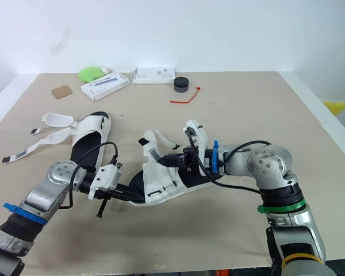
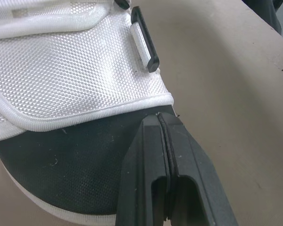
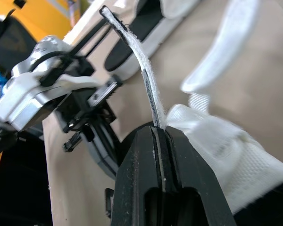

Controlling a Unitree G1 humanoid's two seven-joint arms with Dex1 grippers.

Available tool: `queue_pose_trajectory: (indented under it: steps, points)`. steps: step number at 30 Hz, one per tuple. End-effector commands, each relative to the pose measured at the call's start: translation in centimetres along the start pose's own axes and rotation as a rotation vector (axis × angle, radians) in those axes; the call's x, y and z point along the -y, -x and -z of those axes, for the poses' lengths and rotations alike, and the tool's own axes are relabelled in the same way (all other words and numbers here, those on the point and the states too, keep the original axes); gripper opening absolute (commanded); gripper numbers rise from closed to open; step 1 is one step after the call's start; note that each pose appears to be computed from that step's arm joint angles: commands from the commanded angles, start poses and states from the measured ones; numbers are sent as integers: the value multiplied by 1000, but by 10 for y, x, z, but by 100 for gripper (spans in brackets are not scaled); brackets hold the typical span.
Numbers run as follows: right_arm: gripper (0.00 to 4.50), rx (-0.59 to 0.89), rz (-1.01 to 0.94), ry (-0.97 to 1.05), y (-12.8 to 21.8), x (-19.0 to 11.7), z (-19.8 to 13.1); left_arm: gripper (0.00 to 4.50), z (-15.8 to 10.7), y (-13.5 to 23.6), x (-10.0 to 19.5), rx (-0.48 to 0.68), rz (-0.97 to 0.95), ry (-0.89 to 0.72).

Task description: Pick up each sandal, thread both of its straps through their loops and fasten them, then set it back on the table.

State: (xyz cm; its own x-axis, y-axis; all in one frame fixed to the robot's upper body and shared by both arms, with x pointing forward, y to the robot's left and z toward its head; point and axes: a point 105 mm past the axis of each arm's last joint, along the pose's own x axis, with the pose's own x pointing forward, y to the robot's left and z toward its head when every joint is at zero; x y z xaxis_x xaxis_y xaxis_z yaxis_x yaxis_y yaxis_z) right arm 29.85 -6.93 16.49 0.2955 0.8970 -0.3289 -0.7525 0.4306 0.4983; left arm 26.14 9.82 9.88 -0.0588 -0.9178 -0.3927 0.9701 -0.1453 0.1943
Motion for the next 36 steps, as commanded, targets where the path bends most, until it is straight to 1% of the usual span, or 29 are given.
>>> queue_pose_trajectory:
  steps: [1, 9, 16, 23, 26, 27, 28, 29, 30, 31, 32, 33, 34, 36]
  points:
    - [4, 62, 9, -16, 6, -1, -16, 0, 13, -1, 5, -43, 3, 50]
    - [4, 98, 7, -100, 12, 1, -20, 0, 13, -1, 7, -46, 2, 53]
    - [4, 61, -2, -175, 13, 0, -10, 0, 13, -1, 8, -46, 5, 53]
    - [4, 63, 33, -241, 11, 8, -6, 0, 12, -2, 8, -45, 10, 53]
    - [102, 67, 56, -241, 11, 11, -6, 0, 12, -2, 8, -45, 10, 53]
    - [158, 69, 61, -239, 11, 11, -6, 0, 12, -2, 8, -45, 10, 53]
    - [188, 66, 65, -229, 11, 11, -6, 0, 12, -2, 8, -45, 10, 53]
    - [233, 61, 67, -216, 12, 10, -5, 0, 12, -2, 9, -45, 10, 54]
    - [279, 53, 76, -181, 14, 9, -5, 0, 12, -2, 9, -45, 10, 55]
    - [310, 50, 80, -135, 16, 6, -6, 0, 13, -2, 9, -46, 11, 55]
    - [370, 59, 73, -97, 17, 3, -8, 0, 13, -2, 10, -46, 11, 56]
    - [375, 67, 82, -5, 20, 0, -13, 0, 13, -2, 10, -47, 11, 56]
    - [445, 70, 82, 63, 22, -2, -15, 0, 13, -2, 10, -47, 12, 57]
    - [448, 135, 60, 175, 28, -6, -29, 0, 13, -2, 10, -48, 12, 57]
